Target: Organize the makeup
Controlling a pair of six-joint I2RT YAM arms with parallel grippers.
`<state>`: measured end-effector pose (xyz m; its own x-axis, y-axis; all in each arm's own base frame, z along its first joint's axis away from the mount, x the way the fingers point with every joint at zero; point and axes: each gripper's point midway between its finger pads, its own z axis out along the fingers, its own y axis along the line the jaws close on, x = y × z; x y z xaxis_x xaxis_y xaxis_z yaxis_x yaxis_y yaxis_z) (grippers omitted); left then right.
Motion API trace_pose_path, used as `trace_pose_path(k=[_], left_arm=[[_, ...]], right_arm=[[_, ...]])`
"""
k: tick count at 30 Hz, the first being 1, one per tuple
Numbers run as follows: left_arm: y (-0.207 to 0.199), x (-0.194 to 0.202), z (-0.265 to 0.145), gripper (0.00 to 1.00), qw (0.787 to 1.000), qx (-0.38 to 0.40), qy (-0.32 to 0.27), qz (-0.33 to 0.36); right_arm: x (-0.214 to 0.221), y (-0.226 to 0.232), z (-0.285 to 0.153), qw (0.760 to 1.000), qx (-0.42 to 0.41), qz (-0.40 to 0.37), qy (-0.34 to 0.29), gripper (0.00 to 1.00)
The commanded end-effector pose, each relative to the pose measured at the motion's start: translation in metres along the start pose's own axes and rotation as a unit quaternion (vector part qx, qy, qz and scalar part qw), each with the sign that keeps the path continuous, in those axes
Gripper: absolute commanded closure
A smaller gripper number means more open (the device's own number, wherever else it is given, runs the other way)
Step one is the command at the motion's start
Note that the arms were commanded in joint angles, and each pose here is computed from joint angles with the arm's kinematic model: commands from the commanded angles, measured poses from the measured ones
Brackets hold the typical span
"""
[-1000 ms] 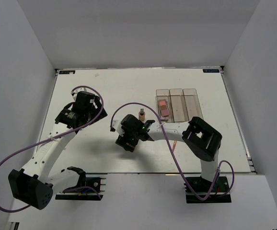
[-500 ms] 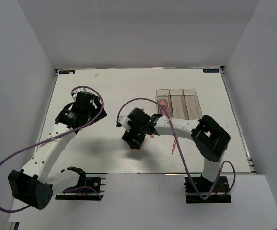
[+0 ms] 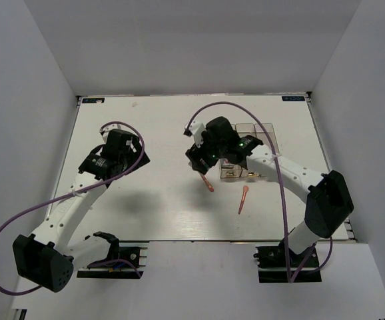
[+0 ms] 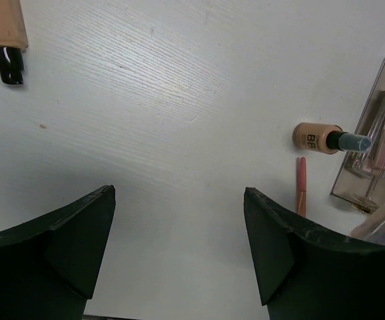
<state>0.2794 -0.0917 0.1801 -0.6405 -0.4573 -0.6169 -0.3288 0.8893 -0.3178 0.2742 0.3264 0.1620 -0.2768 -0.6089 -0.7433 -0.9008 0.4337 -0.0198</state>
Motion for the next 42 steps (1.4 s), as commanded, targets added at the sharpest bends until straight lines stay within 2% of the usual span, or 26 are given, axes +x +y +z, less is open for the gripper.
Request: trace_pose_path(k=[1,8,15,21,27,30,36,38,40,42], left_arm=[[-0.004,-0.005,0.002,0.13,1.0,0.01,-0.012,-0.007],[-0.004,0.0,0.006,0.13,1.0,0.016,-0.007,-0.009],[-0.005,0.005,0.01,0.13,1.0,0.02,0.0,-0.012],[-0.003,0.006,0.009,0.13,1.0,0.017,-0.001,-0.013],[-0.002,0.009,0.01,0.13,1.0,0.015,0.002,-0.014],[-0.003,0.009,0.012,0.13,1.0,0.017,0.005,-0.013],[-0.006,0.007,0.014,0.13,1.0,0.016,0.007,-0.01],[-0.006,0.007,0.015,0.13,1.0,0.016,0.008,-0.01],[-0.007,0.007,0.016,0.13,1.0,0.016,0.007,-0.01],[-0.007,0.008,0.017,0.13,1.0,0.016,0.009,-0.01]], right_arm=[[-0.013,-0.055,-0.019,0.995,0.089,0.03,-0.024,0.82],[0.002,-0.13,-0.033,0.978,0.183,0.098,-0.018,0.8],[0.038,-0.162,-0.008,0.966,0.199,0.163,0.025,0.81],[0.047,-0.182,0.006,0.953,0.217,0.207,0.039,0.81],[0.049,-0.192,0.007,0.949,0.223,0.222,0.037,0.76],[0.056,-0.192,0.009,0.947,0.217,0.234,0.04,0.7],[0.067,-0.186,0.016,0.944,0.19,0.267,0.047,0.49],[0.068,-0.185,0.016,0.944,0.184,0.27,0.047,0.36],[0.067,-0.184,0.013,0.946,0.175,0.269,0.044,0.26],[0.065,-0.182,0.013,0.948,0.169,0.265,0.041,0.21]])
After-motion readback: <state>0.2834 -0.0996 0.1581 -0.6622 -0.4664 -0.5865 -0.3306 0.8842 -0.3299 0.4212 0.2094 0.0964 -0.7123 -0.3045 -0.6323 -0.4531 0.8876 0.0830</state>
